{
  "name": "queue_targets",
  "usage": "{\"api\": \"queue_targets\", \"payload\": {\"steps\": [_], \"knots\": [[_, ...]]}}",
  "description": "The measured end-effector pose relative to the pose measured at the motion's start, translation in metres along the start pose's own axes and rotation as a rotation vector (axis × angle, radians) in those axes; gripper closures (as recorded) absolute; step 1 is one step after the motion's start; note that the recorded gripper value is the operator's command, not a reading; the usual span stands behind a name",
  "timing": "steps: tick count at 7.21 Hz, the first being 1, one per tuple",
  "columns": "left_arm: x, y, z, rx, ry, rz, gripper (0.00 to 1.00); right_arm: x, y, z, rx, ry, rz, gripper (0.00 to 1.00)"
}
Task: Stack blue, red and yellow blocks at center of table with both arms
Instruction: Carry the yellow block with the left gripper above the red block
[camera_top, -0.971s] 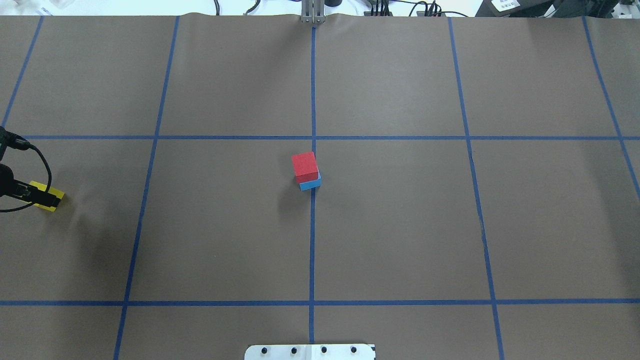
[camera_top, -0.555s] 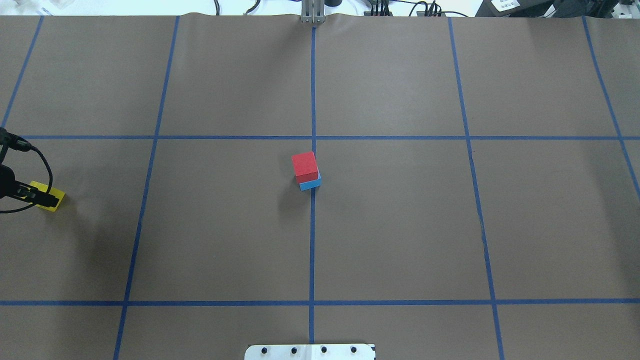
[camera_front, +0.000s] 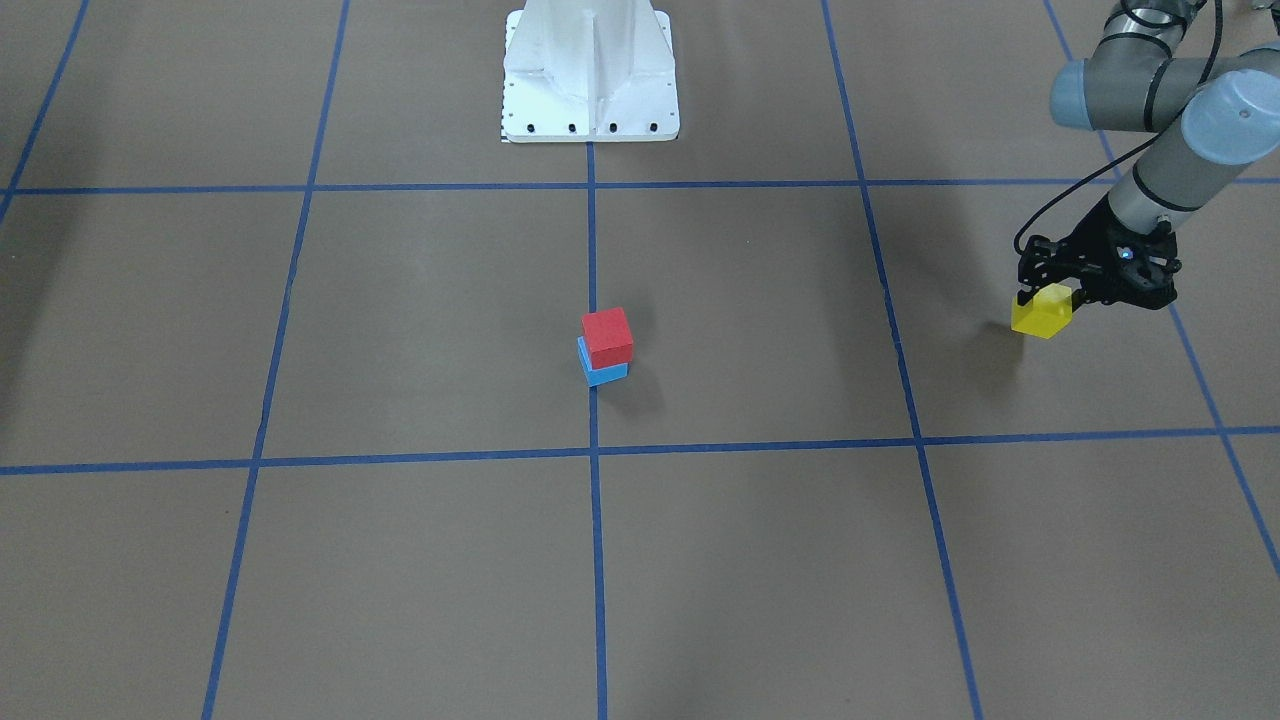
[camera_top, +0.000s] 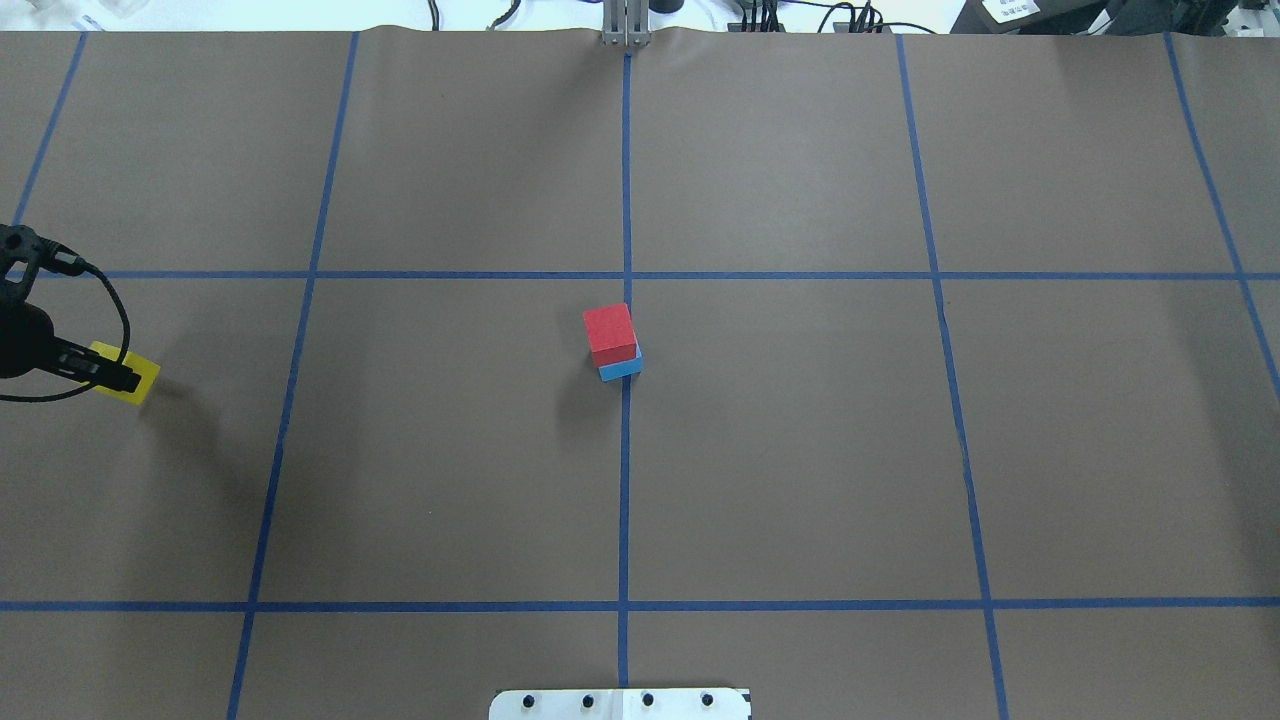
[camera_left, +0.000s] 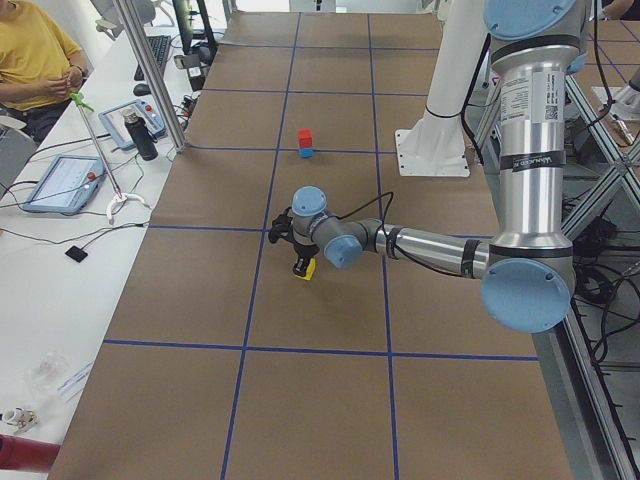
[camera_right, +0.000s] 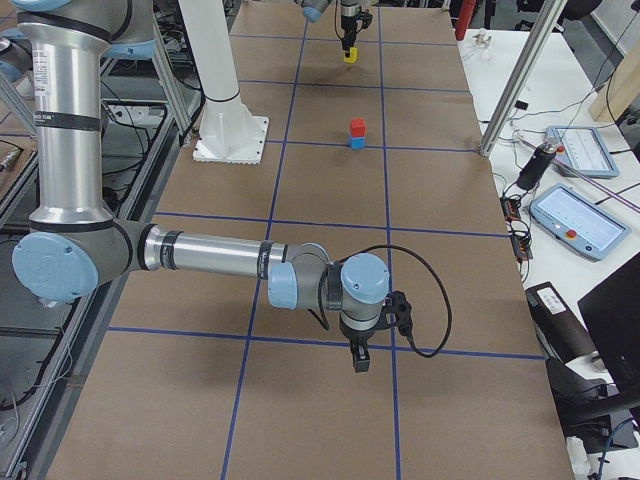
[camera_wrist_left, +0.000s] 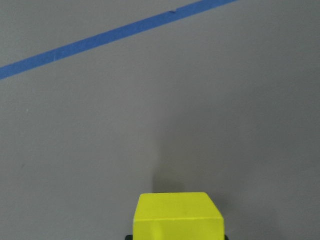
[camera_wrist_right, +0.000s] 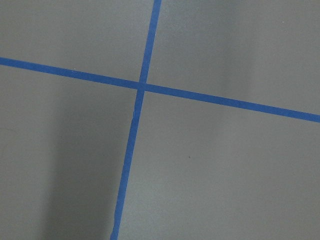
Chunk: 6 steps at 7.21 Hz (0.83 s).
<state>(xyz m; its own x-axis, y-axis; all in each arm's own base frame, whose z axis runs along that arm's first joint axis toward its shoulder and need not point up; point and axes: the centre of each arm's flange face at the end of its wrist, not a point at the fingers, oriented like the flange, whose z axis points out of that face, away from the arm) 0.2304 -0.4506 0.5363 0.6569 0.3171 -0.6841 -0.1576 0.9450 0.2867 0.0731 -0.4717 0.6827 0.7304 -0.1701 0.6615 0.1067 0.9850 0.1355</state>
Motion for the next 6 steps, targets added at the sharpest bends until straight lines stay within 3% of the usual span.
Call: {"api": "queue_targets", "payload": {"steps": [3,6], "knots": [[0.132,-0.098,-0.079,-0.022,-0.011,-0.129,1.0,0.0,0.001,0.0,-0.001,-0.001,0.001,0.0],[0.339,-0.146,-0.099,-0.058,0.01,-0.337,1.0,0.001,0.001,0.001,-0.002,-0.001,0.003,0.0]]}}
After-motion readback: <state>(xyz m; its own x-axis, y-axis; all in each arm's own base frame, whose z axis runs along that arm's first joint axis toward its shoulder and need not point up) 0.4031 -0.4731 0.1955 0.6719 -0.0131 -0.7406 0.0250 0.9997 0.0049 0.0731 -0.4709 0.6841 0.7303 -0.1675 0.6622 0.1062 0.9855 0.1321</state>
